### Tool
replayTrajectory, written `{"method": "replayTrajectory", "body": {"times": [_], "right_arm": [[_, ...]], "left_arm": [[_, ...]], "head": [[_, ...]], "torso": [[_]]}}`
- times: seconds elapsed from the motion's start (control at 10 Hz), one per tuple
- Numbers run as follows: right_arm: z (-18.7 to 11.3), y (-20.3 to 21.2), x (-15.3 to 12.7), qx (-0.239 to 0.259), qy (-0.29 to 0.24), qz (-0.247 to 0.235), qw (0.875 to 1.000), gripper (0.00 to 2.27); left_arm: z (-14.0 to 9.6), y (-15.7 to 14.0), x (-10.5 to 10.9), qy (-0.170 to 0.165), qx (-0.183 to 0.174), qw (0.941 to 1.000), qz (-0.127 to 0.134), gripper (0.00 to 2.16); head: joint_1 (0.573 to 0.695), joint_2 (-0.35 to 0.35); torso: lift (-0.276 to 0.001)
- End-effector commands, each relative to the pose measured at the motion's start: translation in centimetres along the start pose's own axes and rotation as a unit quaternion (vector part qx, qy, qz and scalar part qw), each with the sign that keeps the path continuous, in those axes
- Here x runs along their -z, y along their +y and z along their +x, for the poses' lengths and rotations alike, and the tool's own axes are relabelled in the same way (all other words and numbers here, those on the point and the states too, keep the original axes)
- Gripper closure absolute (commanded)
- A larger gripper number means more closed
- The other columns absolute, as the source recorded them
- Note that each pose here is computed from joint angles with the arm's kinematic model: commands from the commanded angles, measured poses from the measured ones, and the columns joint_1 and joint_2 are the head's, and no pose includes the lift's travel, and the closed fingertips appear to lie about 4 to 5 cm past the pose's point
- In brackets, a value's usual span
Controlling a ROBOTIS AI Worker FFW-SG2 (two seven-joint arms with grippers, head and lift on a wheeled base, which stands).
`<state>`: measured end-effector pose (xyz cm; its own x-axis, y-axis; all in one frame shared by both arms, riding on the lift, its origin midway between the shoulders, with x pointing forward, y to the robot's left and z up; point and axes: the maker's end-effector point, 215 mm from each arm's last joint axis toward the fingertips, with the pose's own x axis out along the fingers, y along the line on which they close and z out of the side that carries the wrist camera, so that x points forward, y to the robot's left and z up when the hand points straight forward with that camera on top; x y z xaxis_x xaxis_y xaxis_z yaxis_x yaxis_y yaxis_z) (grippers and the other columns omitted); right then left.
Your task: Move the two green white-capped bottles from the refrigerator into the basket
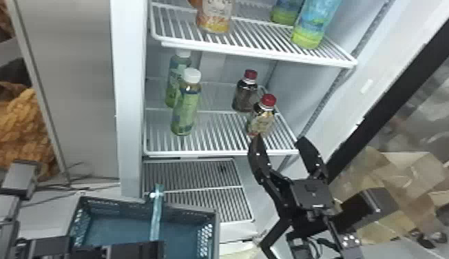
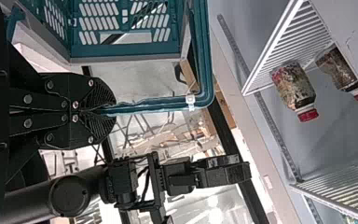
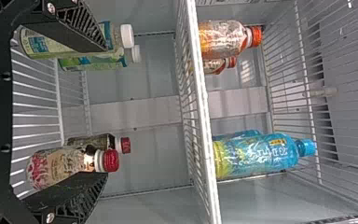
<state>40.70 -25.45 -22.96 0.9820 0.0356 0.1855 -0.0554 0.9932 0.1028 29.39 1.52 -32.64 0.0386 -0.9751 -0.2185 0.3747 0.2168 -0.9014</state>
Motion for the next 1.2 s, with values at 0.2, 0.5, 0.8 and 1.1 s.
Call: {"method": "replayTrajectory", "body": {"times": [0.2,0.5,0.8,1.1], "right_arm": [[0.0,0.0,0.0,0.000,0.000,-0.001,1.000,0.09],[0.0,0.0,0.1,0.000,0.000,-0.002,1.000,0.09],[0.4,0.6,0.3,-0.006,-0.001,0.001,1.000,0.09],[1.7,2.4,2.1,-0.026,0.008,0.014,1.000,0.09]], "left_arm": [[0.0,-0.1,0.0,0.000,0.001,1.0000,0.000,1.16],[0.0,-0.1,0.0,-0.001,0.002,1.0000,-0.001,1.16],[0.0,-0.2,0.0,-0.001,0.004,1.0000,-0.001,1.16],[-0.1,-0.2,0.0,-0.002,0.004,1.0000,-0.001,1.16]], "head": [[0.695,-0.350],[0.695,-0.350],[0.695,-0.350],[0.695,-0.350]], "torso": [[-0.263],[-0.263],[-0.263],[-0.263]]}}
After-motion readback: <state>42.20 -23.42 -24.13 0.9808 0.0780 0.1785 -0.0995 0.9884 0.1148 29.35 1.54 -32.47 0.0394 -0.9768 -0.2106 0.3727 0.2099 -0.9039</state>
